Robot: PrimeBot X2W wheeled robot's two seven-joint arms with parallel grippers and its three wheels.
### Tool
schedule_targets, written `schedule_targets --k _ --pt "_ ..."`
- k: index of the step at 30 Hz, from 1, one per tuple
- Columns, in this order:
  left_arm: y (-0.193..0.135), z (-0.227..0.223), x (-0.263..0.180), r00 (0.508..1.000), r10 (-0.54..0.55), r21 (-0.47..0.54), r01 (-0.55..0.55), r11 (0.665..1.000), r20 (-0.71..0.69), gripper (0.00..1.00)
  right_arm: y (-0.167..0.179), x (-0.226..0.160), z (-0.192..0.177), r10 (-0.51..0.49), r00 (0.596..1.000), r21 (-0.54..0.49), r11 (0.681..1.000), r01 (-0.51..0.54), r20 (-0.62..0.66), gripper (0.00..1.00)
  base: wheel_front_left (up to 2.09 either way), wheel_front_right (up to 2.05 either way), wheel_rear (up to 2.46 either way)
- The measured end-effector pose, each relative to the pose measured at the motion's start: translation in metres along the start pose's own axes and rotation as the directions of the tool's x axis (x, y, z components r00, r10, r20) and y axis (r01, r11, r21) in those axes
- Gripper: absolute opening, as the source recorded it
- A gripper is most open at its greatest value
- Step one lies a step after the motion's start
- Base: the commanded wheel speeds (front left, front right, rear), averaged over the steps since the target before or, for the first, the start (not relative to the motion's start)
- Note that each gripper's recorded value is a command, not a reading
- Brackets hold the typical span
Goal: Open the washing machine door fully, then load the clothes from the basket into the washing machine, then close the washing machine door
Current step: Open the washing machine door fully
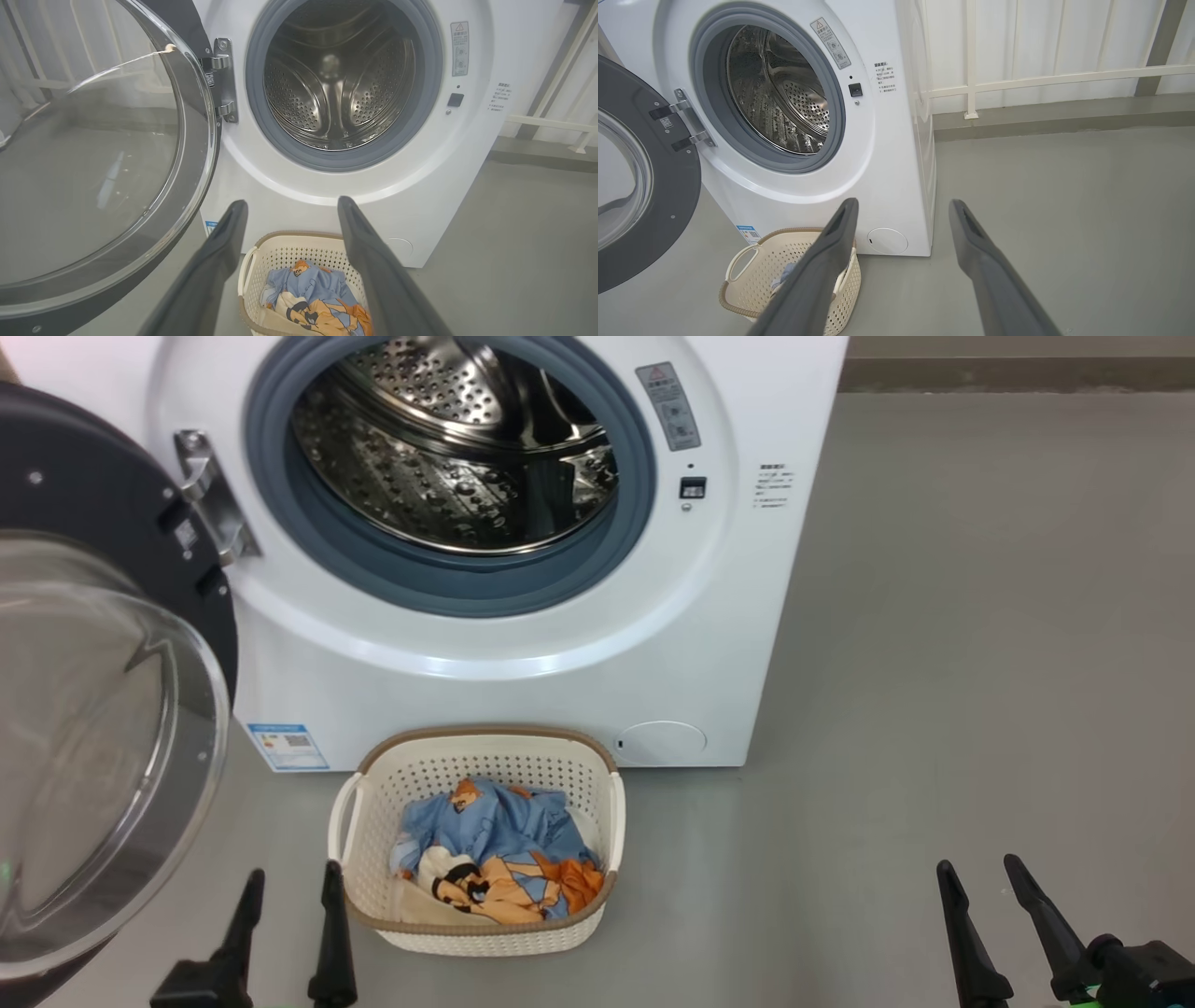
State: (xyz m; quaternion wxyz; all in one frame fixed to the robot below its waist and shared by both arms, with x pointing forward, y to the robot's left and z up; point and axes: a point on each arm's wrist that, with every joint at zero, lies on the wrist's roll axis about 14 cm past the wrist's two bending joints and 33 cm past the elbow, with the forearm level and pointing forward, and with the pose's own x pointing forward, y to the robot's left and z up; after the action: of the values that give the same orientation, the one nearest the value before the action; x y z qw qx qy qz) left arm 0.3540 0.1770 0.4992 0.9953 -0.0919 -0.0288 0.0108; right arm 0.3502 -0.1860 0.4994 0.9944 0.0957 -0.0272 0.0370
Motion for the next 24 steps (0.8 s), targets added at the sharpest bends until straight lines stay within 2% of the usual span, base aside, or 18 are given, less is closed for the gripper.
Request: schedule_targets --k 6,24 --pt "-0.013 -0.011 -0.007 0.999 -0.033 -0.003 0.033 0.999 -0.035 1.0 -0.007 -0.006 0.006 -0.023 1.0 -0.022 0.999 0.024 0.018 1.0 0.0 0.0 0.0" --pt "-0.023 -0.016 -0.021 0.998 -0.032 -0.037 0.03 0.999 -0.057 1.0 -0.025 -0.025 0.003 -0.088 0.996 -0.066 0.994 0.088 0.002 1.0 0.0 0.0 0.0"
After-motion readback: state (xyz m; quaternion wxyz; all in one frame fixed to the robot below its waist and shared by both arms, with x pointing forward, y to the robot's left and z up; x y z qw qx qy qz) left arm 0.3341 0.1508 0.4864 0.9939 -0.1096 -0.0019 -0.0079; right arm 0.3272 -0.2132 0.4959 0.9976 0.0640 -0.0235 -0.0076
